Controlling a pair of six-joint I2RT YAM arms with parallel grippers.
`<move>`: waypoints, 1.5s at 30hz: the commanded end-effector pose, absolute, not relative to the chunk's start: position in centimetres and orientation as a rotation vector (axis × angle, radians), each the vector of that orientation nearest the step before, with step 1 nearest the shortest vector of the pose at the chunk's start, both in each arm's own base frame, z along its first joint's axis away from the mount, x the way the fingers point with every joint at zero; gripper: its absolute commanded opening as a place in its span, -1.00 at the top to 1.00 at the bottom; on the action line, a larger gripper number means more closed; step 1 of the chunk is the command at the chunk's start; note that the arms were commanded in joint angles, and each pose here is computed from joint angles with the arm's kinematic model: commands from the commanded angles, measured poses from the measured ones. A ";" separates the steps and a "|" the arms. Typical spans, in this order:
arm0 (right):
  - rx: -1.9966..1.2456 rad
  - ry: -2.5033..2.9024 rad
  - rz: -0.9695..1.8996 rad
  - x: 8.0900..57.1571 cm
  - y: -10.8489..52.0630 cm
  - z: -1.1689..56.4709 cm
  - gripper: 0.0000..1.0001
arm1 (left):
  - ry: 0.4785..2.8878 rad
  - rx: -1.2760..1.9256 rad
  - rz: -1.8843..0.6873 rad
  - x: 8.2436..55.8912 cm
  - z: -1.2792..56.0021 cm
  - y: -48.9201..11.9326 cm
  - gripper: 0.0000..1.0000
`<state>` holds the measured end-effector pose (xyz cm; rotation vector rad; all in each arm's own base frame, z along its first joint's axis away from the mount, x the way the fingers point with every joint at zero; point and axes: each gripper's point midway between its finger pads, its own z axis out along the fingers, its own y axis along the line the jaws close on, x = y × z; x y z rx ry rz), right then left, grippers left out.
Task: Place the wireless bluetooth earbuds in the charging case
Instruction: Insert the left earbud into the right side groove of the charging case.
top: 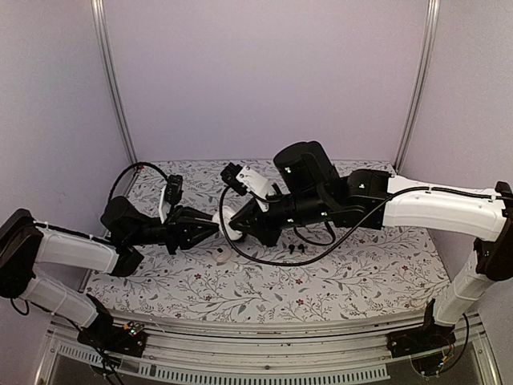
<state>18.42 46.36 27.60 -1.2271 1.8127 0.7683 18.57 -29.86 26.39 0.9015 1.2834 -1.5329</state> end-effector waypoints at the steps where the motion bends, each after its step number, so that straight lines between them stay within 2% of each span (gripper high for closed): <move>1: -1.183 1.879 0.778 19.5 46.3 26.5 0.74 | 1.184 0.906 -1.547 17.6 27.9 -30.1 1.00; 12: -1.145 1.865 0.763 20.1 45.9 27.6 0.64 | 1.158 0.812 -1.568 18.2 28.9 -29.6 1.00; 13: -1.139 1.864 0.759 20.2 45.9 27.9 0.56 | 1.157 0.806 -1.571 18.2 29.0 -29.6 1.00; 18: -1.113 1.871 0.736 20.7 45.8 28.4 0.50 | 1.146 0.788 -1.577 18.4 29.3 -29.6 1.00; 38: -1.060 1.844 0.765 20.9 45.5 31.2 0.38 | 1.152 0.755 -1.564 18.9 29.5 -29.5 1.00; 45: -1.031 1.827 0.806 20.7 45.0 32.7 0.20 | 1.150 0.754 -1.557 19.0 29.6 -29.5 1.00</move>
